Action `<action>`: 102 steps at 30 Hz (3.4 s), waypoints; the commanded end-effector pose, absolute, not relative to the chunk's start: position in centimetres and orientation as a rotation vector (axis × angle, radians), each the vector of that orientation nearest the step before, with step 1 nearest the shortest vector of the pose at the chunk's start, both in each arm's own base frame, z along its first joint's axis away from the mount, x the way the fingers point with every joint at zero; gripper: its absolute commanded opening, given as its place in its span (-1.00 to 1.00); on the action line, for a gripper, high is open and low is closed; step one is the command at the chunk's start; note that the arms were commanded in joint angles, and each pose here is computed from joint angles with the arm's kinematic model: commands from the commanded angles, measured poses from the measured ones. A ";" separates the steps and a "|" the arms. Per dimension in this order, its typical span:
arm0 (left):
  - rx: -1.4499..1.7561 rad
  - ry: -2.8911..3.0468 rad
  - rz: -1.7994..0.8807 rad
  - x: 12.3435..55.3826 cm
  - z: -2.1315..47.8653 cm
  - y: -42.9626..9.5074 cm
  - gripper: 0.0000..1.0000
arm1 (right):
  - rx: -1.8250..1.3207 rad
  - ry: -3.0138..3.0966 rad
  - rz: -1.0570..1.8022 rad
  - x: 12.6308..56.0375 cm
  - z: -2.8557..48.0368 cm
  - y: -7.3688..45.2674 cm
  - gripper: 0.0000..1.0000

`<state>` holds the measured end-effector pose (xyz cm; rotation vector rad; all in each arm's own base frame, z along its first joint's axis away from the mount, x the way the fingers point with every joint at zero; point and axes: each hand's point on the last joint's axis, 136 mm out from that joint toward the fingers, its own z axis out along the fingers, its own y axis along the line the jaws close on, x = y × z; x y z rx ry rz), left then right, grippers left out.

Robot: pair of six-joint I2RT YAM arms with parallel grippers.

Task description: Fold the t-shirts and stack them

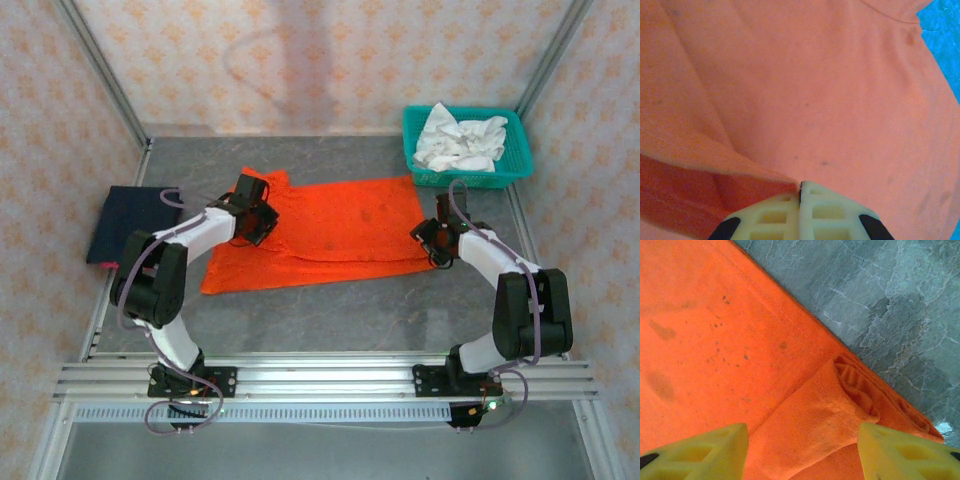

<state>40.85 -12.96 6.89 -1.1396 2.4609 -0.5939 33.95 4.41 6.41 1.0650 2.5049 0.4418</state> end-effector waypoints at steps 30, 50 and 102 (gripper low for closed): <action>-0.745 2.602 -0.476 43.3 10.0 -15.1 0.97 | 1.077 2.487 0.437 34.1 6.4 4.2 0.18; -1.110 2.486 -0.516 43.6 5.5 -9.7 0.99 | 1.050 2.508 0.443 33.6 6.3 4.4 0.18; -1.052 2.481 -0.334 36.2 6.0 -5.2 1.00 | 1.096 2.556 0.432 35.1 5.2 4.8 -0.46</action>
